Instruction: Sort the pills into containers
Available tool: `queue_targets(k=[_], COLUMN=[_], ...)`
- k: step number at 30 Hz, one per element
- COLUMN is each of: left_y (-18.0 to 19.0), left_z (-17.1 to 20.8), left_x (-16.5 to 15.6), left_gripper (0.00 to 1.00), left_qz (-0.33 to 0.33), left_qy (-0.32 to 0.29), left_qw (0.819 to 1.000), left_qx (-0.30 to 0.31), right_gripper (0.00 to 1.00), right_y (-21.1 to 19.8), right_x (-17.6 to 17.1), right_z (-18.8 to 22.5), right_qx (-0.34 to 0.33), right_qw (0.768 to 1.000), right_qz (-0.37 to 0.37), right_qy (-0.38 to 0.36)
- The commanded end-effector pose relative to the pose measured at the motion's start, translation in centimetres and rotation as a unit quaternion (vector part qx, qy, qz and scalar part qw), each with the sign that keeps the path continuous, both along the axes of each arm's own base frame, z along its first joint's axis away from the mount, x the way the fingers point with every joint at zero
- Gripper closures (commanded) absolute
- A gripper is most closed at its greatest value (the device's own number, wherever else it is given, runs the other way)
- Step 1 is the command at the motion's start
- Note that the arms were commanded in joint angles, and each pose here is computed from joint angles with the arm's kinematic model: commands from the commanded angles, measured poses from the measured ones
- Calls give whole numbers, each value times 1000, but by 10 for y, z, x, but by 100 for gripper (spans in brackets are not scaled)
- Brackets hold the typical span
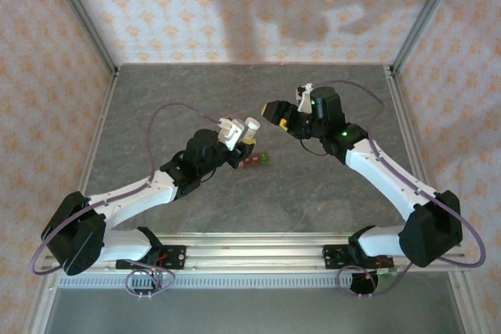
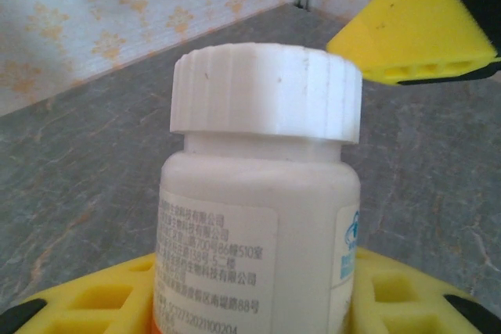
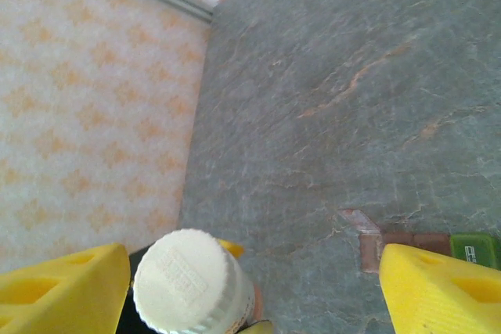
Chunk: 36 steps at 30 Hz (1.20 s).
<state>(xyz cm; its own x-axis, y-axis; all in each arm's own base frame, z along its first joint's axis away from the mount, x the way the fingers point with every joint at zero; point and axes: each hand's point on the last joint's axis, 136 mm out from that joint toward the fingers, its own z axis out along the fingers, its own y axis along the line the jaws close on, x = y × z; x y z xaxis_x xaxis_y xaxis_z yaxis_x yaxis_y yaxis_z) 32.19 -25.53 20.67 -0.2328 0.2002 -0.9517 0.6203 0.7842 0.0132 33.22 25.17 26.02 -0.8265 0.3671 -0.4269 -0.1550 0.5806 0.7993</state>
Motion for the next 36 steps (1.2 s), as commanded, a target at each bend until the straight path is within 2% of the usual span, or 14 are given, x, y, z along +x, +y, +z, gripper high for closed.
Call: queue_targets(k=[1,14,19,23,29,36], left_y=[3,-4,-5,-5,-6,-12], left_z=[13,12,13,14,19,34], left_x=[4,2,2,3,3,-6], left_gripper=[100,100,100,100,100,100], left_qz=[13,2,1,6,9,-18], left_qy=[-38,-35,-36,-38,-39,-32], left_qw=[999,999,999,999,999,998], left_qx=[2,-2,-4,-11,-25,-55], right_gripper=[17,18,22,31,56,59], right_y=[-2,42,50,55,55,48], right_x=[13,8,4,-2,-11,-17], right_z=[0,5,1,-5,-14,-13], right_qx=[9,5,2,3,-15,-60], right_qw=[998,1000,1000,1000,999,990], right_qz=[-49,-7,5,18,42,111], right_qy=[27,13,15,19,10,-68])
